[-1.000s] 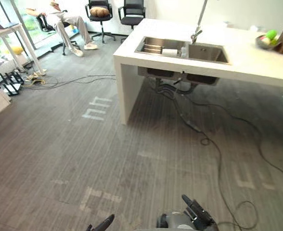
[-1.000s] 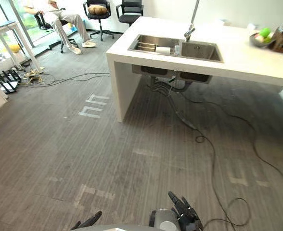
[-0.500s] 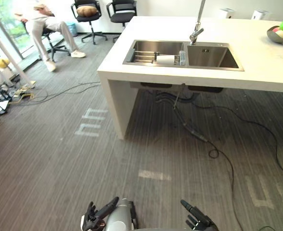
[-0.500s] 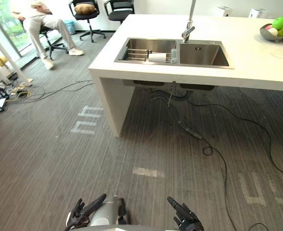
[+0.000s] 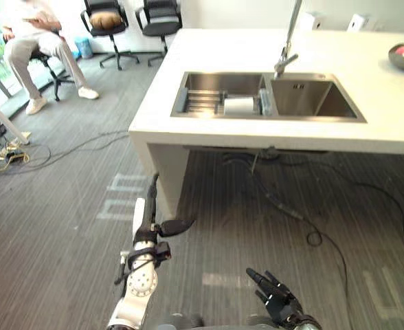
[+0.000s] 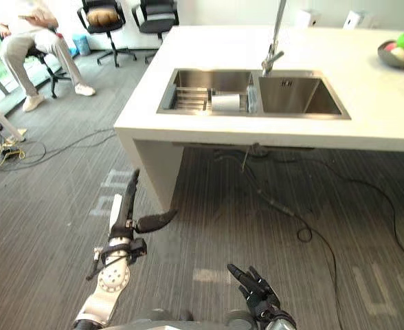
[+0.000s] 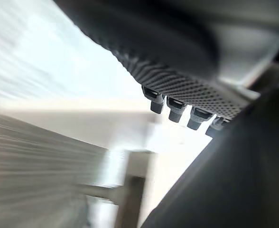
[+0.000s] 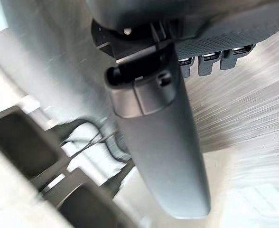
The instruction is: Walk over to the sink, pick up the cup, carry it to the dishwasher, place the cup inside the dishwasher, then close the dishwasher door
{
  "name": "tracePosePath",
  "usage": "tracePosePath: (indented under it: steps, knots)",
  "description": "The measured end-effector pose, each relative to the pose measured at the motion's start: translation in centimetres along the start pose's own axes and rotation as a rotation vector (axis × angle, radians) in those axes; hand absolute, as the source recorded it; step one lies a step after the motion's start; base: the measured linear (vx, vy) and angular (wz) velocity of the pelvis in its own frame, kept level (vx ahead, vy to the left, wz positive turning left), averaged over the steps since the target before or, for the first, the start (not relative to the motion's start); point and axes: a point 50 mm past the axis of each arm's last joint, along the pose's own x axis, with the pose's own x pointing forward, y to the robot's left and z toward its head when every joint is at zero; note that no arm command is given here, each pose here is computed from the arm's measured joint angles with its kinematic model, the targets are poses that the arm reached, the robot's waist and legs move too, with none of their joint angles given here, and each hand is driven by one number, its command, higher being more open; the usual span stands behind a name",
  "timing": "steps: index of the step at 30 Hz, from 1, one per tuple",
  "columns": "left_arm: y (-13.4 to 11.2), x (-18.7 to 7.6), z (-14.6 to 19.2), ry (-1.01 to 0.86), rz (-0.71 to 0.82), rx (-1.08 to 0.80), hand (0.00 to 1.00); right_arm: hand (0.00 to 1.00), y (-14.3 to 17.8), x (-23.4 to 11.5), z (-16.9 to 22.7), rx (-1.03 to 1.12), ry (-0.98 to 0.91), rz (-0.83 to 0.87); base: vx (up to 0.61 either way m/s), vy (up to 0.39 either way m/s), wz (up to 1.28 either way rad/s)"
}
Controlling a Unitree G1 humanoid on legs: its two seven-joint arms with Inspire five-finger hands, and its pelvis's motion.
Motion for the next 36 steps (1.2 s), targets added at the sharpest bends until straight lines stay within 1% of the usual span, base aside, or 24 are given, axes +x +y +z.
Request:
tracePosePath:
  steps: [3, 6, 7, 8, 9, 13, 18, 20, 23, 27, 30, 32, 33, 34, 36]
  knots:
    - [0.1, 1.7, 2.7, -0.151, 0.022, 0.024, 1.0, 1.0, 1.2, 0.5, 0.6, 0.0, -0.037, 0.04, 0.41, -0.169, 0.22]
    - [0.3, 2.5, 4.5, -0.251, 0.017, 0.034, 1.0, 1.0, 1.5, 0.5, -0.1, 0.015, -0.018, 0.028, 0.47, -0.315, 0.05]
    - [0.4, 2.6, 5.3, -0.291, 0.029, 0.03, 1.0, 1.0, 1.1, 0.4, 0.2, 0.014, -0.025, 0.015, 0.37, -0.247, -0.13]
    - [0.2, 2.5, 5.4, -0.292, 0.028, 0.023, 1.0, 1.0, 0.9, 0.4, 0.4, 0.007, -0.028, 0.01, 0.43, -0.25, -0.23]
    - [-0.2, 2.5, 6.1, -0.316, 0.017, 0.01, 1.0, 1.0, 0.4, 0.3, 0.6, -0.002, -0.013, -0.008, 0.34, -0.203, -0.26]
    - [-0.9, 2.3, 8.7, -0.436, 0.003, -0.007, 1.0, 1.0, 0.5, 0.3, 0.5, 0.002, 0.016, -0.013, 0.3, -0.229, -0.22]
    - [-0.2, 1.8, 11.4, -0.548, 0.075, -0.033, 1.0, 1.0, -0.3, -0.7, -0.7, -0.008, 0.057, -0.045, 0.23, -0.121, -0.03]
    - [0.1, 1.7, 11.6, -0.579, 0.067, -0.021, 1.0, 1.0, -1.0, -1.0, -1.3, -0.007, 0.086, -0.077, 0.29, -0.015, -0.23]
    - [0.4, 2.0, 11.5, -0.594, 0.007, 0.036, 1.0, 1.0, -1.7, -1.0, -1.3, -0.045, 0.119, -0.098, 0.31, 0.058, -0.3]
    - [0.0, 3.6, 9.7, -0.523, -0.198, 0.215, 1.0, 1.0, -1.5, -0.6, -1.2, -0.065, 0.134, -0.108, 0.26, 0.078, -0.15]
    - [-0.4, 4.3, 8.3, -0.452, -0.338, 0.325, 1.0, 1.0, -1.6, -0.6, -1.5, -0.063, 0.148, -0.116, 0.14, 0.036, -0.01]
    - [-0.7, 4.7, 7.6, -0.399, -0.423, 0.356, 1.0, 1.0, -1.6, -0.6, -1.5, -0.093, 0.16, -0.115, 0.06, -0.016, 0.0]
    - [-0.8, 4.8, 7.5, -0.393, -0.434, 0.36, 1.0, 1.0, -1.6, -0.6, -1.5, -0.098, 0.162, -0.115, 0.01, -0.035, 0.06]
    - [-1.1, 5.4, 7.3, -0.36, -0.496, 0.379, 1.0, 1.0, -1.5, -0.5, -1.5, -0.116, 0.17, -0.11, 0.0, -0.036, 0.06]
    - [-1.2, 5.9, 7.1, -0.329, -0.534, 0.389, 1.0, 1.0, -1.4, -0.4, -1.5, -0.128, 0.181, -0.106, -0.04, -0.034, 0.0]
